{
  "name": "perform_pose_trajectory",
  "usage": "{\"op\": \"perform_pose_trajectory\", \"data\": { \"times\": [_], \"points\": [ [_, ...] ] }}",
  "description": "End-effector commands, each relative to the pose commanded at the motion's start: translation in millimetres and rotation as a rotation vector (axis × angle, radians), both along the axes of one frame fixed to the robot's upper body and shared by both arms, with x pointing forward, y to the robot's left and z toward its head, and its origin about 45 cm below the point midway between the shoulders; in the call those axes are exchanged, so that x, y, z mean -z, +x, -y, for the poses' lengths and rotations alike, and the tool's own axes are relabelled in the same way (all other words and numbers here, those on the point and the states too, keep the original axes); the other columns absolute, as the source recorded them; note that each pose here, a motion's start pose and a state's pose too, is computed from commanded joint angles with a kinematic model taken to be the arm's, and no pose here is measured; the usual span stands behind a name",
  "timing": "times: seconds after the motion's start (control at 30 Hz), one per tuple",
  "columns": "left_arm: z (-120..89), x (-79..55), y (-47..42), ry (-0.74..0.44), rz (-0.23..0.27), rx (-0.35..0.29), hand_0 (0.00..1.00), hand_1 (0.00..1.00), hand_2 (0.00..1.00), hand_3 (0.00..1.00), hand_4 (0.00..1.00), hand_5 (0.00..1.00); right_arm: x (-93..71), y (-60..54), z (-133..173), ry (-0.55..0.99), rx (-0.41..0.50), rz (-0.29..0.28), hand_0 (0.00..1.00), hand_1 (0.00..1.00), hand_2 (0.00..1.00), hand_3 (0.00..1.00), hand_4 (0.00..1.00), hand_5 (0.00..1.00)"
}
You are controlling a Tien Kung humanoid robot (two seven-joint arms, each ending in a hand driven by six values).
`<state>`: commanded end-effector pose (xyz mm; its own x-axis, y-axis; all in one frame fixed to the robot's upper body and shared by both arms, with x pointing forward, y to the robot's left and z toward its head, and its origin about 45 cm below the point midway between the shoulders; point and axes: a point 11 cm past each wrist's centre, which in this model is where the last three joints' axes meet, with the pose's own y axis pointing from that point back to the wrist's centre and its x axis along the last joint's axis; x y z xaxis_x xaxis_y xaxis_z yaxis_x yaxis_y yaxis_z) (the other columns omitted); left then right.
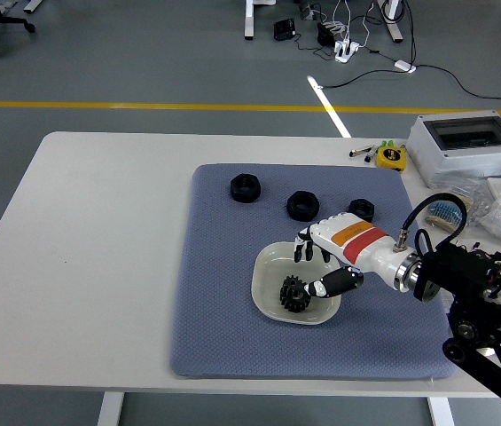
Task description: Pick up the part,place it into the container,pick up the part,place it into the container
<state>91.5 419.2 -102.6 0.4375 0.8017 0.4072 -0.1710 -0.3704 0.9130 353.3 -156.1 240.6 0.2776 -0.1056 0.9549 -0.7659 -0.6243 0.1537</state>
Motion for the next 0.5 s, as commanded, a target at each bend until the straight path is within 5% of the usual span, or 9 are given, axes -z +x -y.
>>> {"op": "perform_pose_trajectory", "data": {
  "times": [0.1, 0.13, 0.3, 0.33, 0.5],
  "points": [
    [0, 0.0, 0.4, 0.0, 0.001, 0.0, 0.704, 0.651, 0.661, 0.58, 0.672, 0.628, -8.3, 2.7, 2, 0.118, 0.039, 0.009, 0.122, 0.35, 0.494, 0.513, 0.883, 0.375],
    [0, 0.0, 0.6, -0.001, 0.002, 0.0, 0.704, 0.651, 0.66, 0.581, 0.671, 0.627, -8.6, 3.1, 3, 0.169, 0.053, -0.001, 0.289, 0.488, 0.565, 0.554, 0.904, 0.39],
    [1, -0.5, 4.0, -0.001, 0.008, 0.002, 0.704, 0.651, 0.66, 0.581, 0.671, 0.627, -14.9, -0.6, 4, 0.428, 0.081, -0.016, 0.289, 0.488, 0.565, 0.554, 0.904, 0.39],
    [1, -0.5, 4.6, -0.001, 0.009, 0.003, 0.703, 0.651, 0.66, 0.581, 0.671, 0.627, -19.5, -1.5, 5, 0.49, 0.083, -0.009, 0.518, 0.643, 0.741, 0.707, 0.993, 0.507],
    [1, -0.5, 4.7, 0.001, 0.009, 0.003, 0.703, 0.651, 0.66, 0.581, 0.671, 0.627, -37.1, 0.2, 16, 0.731, 0.1, -0.009, 0.518, 0.643, 0.741, 0.707, 0.993, 0.507]
  ]
}}
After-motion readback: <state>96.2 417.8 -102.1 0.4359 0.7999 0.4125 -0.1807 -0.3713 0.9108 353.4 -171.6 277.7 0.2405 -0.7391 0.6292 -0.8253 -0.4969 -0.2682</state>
